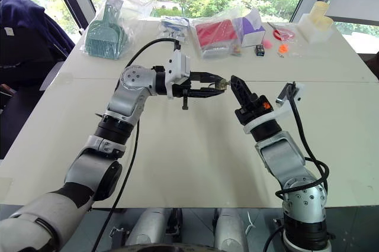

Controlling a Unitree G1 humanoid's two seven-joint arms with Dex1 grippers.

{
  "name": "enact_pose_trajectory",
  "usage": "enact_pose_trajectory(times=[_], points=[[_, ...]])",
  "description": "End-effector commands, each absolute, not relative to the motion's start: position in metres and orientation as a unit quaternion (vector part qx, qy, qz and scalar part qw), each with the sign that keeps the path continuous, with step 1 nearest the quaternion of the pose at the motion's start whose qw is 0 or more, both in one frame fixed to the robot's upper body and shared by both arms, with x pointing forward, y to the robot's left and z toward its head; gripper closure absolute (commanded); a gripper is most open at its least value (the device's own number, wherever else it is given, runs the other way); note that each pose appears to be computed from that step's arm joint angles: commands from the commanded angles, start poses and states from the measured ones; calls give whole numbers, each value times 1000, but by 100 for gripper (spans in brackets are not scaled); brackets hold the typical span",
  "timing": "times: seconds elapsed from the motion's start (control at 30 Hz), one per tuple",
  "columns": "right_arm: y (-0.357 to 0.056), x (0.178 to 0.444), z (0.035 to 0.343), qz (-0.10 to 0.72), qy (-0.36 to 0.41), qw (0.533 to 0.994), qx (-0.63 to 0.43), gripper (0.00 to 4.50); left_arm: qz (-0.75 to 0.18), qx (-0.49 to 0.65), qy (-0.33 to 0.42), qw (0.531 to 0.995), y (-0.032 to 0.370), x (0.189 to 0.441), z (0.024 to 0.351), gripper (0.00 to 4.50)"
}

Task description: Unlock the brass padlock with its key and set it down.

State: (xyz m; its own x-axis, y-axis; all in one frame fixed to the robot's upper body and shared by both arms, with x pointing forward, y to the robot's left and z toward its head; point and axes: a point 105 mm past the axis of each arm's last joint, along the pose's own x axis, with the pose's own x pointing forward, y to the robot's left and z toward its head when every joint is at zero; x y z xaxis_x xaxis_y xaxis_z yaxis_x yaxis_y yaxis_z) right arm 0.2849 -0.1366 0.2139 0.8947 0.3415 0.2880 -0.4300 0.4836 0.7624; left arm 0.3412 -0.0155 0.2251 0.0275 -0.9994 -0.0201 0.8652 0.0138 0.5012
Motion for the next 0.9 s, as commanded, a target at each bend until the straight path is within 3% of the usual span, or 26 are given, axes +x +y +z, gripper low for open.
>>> enact_pose_trajectory(times=[0.03, 0.27, 0.57, 0.67, 0.9], points=[[-132, 282, 218, 238, -51, 853, 462, 446, -673, 206, -227, 673, -21, 330, 245, 372], [-134, 287, 215, 221, -50, 848, 480, 446, -640, 253, -296, 662, -25, 321, 253, 372], [-145, 297, 213, 175, -57, 822, 540, 446, -530, 340, -425, 650, -25, 318, 264, 372], [-147, 299, 212, 162, -55, 811, 560, 446, -492, 379, -471, 626, -25, 315, 267, 372], [-144, 303, 209, 148, -42, 812, 563, 446, -455, 400, -507, 613, -27, 314, 261, 372]])
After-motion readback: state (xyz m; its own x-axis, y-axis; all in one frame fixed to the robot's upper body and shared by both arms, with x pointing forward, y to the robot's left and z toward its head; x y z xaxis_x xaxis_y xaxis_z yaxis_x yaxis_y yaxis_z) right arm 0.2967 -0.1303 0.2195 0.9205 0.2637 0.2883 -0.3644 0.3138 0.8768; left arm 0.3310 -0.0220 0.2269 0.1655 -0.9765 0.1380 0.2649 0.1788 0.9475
